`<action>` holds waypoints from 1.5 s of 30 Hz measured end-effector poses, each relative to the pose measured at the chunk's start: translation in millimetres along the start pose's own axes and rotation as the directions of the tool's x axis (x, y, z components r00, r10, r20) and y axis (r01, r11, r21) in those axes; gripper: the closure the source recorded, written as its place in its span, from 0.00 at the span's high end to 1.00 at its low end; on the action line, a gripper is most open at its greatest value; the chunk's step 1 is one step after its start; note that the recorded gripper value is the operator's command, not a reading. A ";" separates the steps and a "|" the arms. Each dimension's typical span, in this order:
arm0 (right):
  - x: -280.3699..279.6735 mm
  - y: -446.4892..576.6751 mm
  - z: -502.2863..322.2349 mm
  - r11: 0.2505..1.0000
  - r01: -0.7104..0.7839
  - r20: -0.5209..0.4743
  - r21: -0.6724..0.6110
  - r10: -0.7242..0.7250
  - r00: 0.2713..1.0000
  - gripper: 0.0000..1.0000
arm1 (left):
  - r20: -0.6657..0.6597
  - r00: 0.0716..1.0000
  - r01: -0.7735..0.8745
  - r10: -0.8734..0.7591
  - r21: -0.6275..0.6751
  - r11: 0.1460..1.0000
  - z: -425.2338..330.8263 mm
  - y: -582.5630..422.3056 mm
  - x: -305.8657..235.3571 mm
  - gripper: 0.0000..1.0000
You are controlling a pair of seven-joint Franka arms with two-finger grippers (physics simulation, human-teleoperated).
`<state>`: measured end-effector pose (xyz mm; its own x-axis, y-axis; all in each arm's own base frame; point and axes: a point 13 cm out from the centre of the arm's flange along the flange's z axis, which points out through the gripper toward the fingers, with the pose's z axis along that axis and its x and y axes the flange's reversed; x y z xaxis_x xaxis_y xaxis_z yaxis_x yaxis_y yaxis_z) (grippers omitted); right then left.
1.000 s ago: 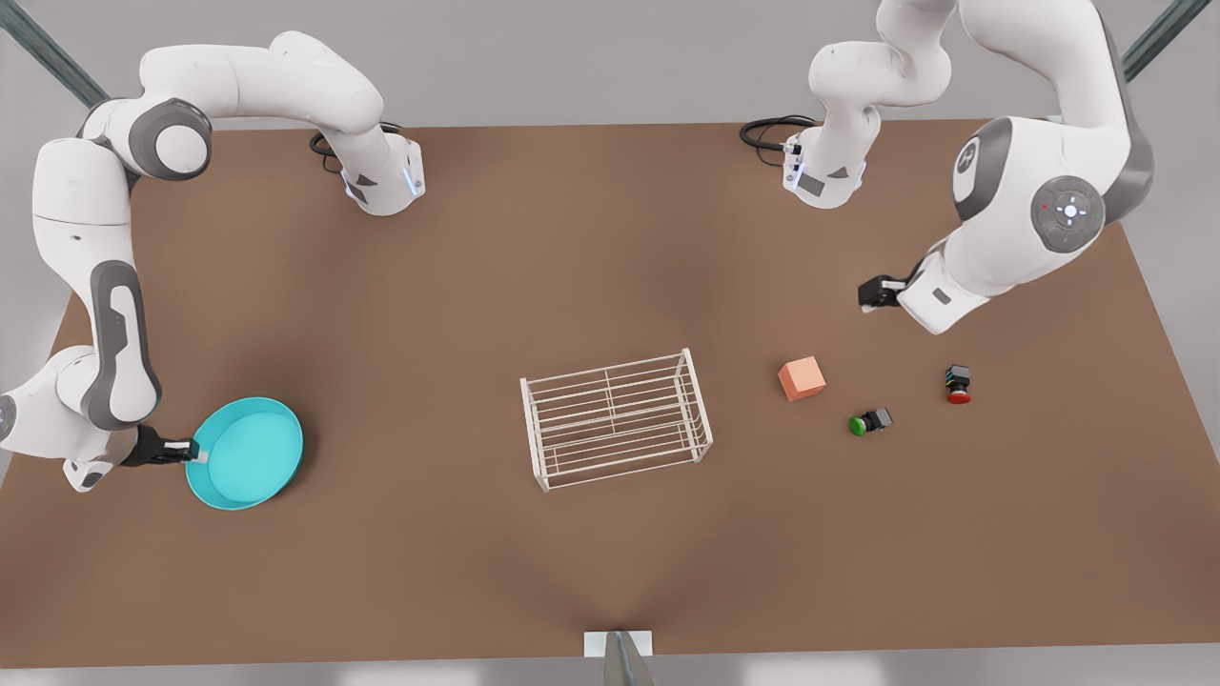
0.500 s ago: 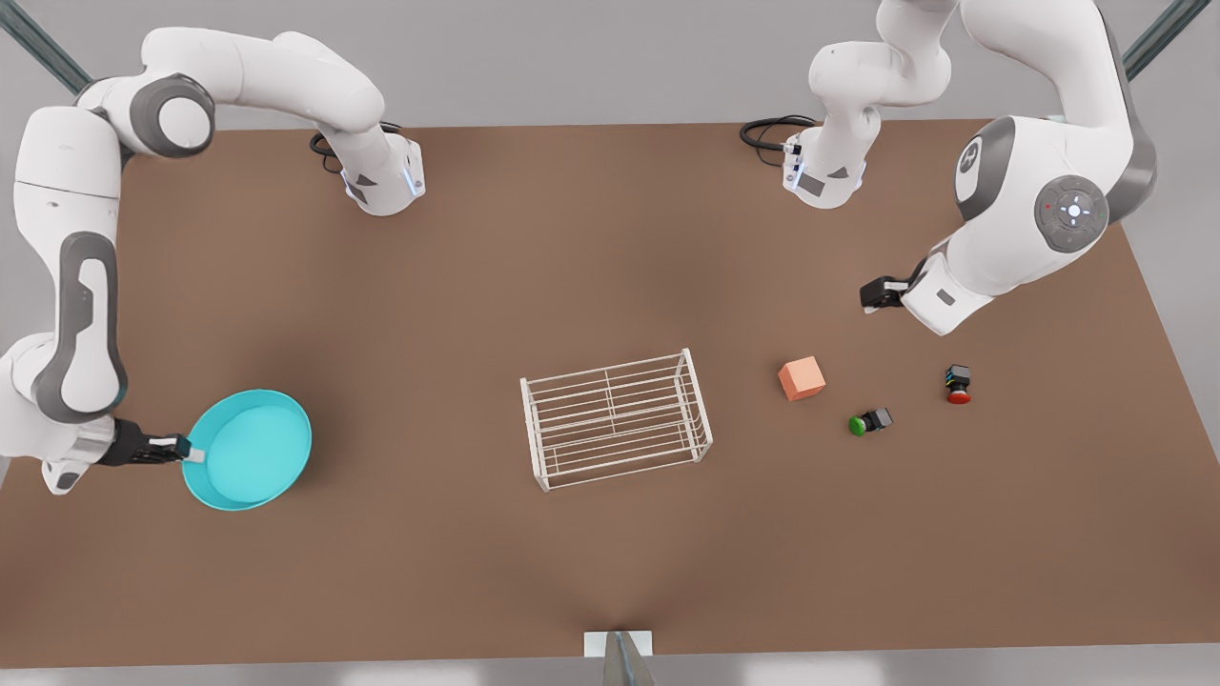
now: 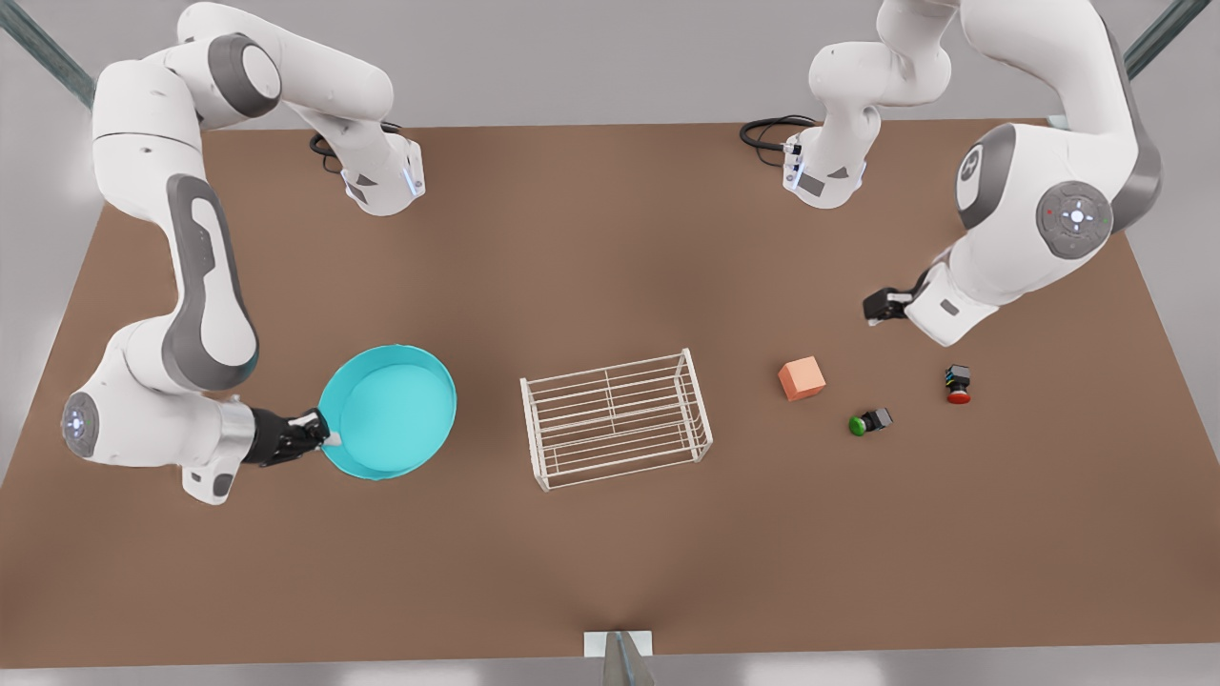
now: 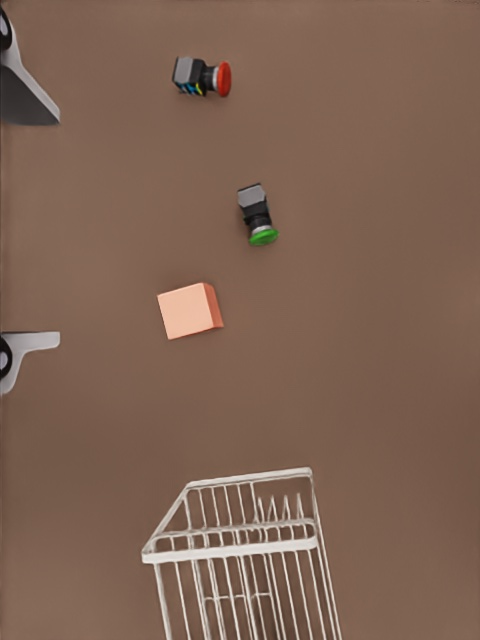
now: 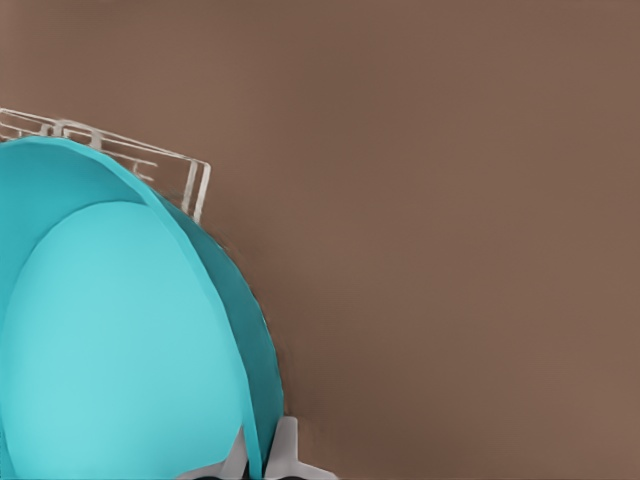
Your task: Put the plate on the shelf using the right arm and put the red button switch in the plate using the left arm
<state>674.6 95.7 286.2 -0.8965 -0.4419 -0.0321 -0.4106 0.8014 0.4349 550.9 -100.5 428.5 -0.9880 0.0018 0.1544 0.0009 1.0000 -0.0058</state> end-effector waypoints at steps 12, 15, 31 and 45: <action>-52.8 201.3 129.2 0.996 0.063 -0.096 -0.067 -0.069 0.993 0.18 | -0.011 1.000 0.015 -0.015 -0.004 1.000 3.3 9.0 0.8 1.00; -62.9 231.1 159.1 0.996 0.034 -0.083 -0.087 -0.041 0.996 0.18 | -0.015 1.000 0.016 -0.016 -0.005 1.000 4.7 9.0 1.5 1.00; -102.2 265.3 184.2 0.986 -0.147 0.054 -0.080 0.151 0.987 1.00 | -0.053 0.998 -0.022 0.021 -0.017 1.000 118.3 13.6 -52.8 1.00; 60.3 -109.1 -31.8 0.759 -0.428 0.059 0.490 0.461 0.885 1.00 | 0.015 0.999 -0.050 0.050 -0.013 0.999 312.0 222.3 -8.2 1.00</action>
<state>670.6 -31.2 265.5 -0.9929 0.0021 0.1189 -0.0096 0.9952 -0.0975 511.1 120.0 117.7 -0.9889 0.0514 0.1394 0.0519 0.9987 -0.0003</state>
